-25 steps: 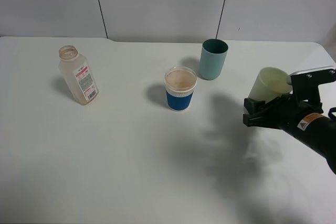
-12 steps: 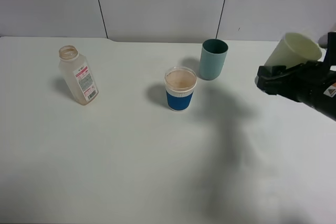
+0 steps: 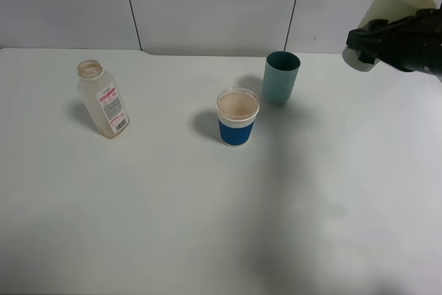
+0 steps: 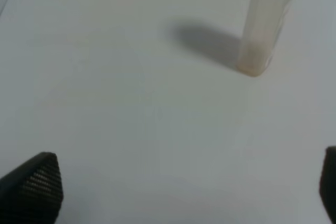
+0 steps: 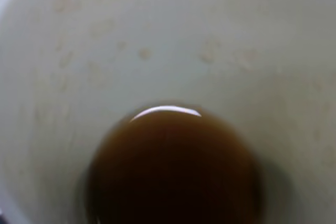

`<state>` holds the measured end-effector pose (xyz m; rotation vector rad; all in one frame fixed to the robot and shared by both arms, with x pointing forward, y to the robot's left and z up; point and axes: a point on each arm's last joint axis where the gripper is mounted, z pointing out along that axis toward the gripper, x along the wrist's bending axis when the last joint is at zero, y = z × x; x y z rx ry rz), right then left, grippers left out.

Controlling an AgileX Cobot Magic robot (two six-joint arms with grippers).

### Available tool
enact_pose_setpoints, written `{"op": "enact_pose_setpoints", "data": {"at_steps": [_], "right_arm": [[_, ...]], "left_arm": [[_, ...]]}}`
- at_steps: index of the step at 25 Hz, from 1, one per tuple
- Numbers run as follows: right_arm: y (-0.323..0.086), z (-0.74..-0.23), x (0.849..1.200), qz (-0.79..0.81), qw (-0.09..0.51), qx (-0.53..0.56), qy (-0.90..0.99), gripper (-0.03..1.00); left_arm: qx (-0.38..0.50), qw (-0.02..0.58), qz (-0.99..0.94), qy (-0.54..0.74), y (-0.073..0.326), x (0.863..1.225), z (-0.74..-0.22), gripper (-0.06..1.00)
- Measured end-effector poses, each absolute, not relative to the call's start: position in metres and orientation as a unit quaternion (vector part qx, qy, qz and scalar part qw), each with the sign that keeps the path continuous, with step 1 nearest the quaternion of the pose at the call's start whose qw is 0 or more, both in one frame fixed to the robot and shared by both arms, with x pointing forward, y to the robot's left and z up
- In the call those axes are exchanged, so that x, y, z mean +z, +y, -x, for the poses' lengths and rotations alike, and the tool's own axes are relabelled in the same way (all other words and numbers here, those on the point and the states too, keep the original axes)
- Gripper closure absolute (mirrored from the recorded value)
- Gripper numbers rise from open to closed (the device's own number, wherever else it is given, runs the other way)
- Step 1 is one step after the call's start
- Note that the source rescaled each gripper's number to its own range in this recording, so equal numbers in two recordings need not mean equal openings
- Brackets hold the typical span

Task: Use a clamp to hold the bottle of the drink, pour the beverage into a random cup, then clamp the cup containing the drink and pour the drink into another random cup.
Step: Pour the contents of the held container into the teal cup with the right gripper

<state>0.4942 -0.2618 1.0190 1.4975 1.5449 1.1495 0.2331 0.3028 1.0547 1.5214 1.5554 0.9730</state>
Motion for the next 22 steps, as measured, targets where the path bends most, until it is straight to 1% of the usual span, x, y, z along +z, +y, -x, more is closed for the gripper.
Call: {"op": "enact_pose_setpoints", "data": {"at_steps": [6, 9, 13, 19, 22], "right_arm": [[-0.274, -0.508, 1.035, -0.575, 0.343, 0.408, 0.621, 0.95], [-0.277, -0.518, 1.037, -0.586, 0.344, 0.380, 0.627, 0.95], [-0.278, -0.529, 1.032, -0.593, 0.343, 0.367, 0.630, 0.95], [-0.278, -0.545, 1.008, -0.610, 0.320, 0.342, 0.640, 0.95], [-0.272, -0.554, 1.003, -0.597, 0.320, 0.332, 0.656, 0.95]], "left_arm": [[0.379, 0.370, -0.593, 0.606, 0.303, 1.055, -0.233, -0.05], [0.379, 0.370, -0.593, 0.606, 0.303, 1.055, -0.233, -0.05], [0.379, 0.370, -0.593, 0.606, 0.303, 1.055, -0.233, -0.05], [0.379, 0.370, -0.593, 0.606, 0.303, 1.055, -0.233, -0.05], [0.379, 0.370, -0.593, 0.606, 0.303, 1.055, -0.233, -0.05]]}}
